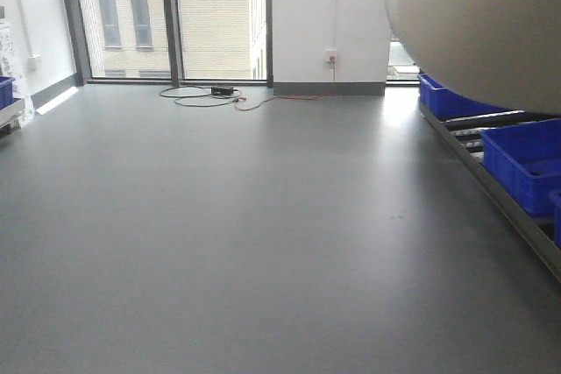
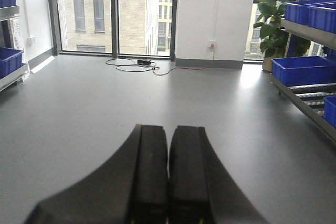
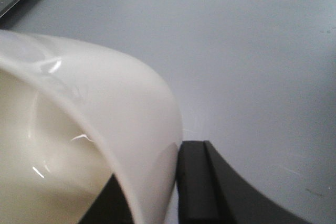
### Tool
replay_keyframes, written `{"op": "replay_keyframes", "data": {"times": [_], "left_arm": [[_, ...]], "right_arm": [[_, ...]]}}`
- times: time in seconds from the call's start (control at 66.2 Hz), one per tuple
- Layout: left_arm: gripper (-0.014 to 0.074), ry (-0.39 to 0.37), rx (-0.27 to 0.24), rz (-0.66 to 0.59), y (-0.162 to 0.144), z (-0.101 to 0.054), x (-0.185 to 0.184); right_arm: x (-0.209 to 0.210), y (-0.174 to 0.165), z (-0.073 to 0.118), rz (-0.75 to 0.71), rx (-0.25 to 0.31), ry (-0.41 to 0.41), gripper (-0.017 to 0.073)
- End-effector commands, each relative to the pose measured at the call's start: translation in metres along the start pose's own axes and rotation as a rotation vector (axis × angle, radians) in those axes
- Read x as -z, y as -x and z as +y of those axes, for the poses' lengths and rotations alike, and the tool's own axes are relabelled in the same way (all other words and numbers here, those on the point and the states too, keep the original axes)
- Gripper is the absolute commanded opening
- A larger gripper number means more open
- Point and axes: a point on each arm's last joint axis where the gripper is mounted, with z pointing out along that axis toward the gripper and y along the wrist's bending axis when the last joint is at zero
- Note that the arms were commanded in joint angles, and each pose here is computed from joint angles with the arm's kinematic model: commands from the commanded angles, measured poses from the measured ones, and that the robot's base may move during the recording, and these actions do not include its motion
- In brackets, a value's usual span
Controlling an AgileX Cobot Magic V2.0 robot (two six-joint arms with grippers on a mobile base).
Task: Move white bin to right shelf second layer
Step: 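Drive the base toward the windows beside the crate shelving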
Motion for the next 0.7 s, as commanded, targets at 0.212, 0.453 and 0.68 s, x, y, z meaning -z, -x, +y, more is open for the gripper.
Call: {"op": "replay_keyframes", "data": {"times": [0.212,0.453,0.68], "left_arm": [[0.0085,-0.002,0.009,-0.051,-0.0046,0.0005,-0.001],[0.0085,-0.002,0.009,-0.051,-0.0046,0.0005,-0.001],[0.0085,-0.002,0.009,-0.051,-0.0046,0.0005,-0.001]], "right_arm": [[0.0058,0.0161,0.0024,-0.119,-0.001,0.013,0.0053],[0.0058,0.016,0.0024,-0.118,-0.001,0.013,0.0053],[0.0058,0.016,0.0024,-0.118,-0.001,0.013,0.0053]]}}
